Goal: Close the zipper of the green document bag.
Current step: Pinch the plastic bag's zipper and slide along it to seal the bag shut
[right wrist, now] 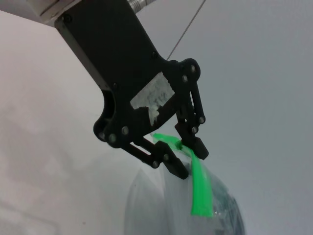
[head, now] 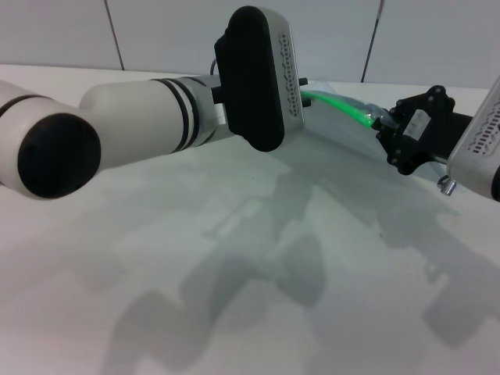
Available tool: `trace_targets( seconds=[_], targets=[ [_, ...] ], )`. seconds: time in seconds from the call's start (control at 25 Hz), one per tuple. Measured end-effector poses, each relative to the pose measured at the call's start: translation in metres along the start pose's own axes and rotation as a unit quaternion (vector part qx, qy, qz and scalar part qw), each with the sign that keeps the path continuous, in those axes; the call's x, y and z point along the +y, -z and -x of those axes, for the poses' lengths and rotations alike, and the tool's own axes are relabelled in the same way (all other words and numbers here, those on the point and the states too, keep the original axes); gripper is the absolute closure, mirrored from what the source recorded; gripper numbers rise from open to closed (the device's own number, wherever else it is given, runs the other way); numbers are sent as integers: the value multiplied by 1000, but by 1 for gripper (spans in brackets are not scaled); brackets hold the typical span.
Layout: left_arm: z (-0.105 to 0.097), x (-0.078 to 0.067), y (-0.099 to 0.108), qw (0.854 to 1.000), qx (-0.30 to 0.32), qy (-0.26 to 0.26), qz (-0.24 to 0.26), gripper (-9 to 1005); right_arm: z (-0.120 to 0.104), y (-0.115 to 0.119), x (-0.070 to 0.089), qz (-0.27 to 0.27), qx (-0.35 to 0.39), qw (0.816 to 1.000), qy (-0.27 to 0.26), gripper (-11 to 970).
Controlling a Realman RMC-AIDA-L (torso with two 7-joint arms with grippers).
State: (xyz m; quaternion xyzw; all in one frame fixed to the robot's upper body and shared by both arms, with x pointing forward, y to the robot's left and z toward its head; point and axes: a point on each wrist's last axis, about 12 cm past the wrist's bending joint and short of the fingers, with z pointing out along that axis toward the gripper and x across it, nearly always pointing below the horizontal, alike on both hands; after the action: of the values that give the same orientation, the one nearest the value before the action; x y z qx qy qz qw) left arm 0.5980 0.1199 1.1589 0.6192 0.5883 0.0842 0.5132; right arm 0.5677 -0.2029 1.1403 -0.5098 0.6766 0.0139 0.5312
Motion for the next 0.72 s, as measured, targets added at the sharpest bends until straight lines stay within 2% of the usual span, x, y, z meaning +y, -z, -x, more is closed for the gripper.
trace_targets(
  seconds=[0.48,0.72],
  targets=[
    [0,-2,-1,1000,-1,2,-1,806,-5,0,0,-1,7,1000,-4,912],
    [-3,-2,0,1000,3,11,0,890,-8,0,-2,-5,10,1000,-8,912]
  ],
)
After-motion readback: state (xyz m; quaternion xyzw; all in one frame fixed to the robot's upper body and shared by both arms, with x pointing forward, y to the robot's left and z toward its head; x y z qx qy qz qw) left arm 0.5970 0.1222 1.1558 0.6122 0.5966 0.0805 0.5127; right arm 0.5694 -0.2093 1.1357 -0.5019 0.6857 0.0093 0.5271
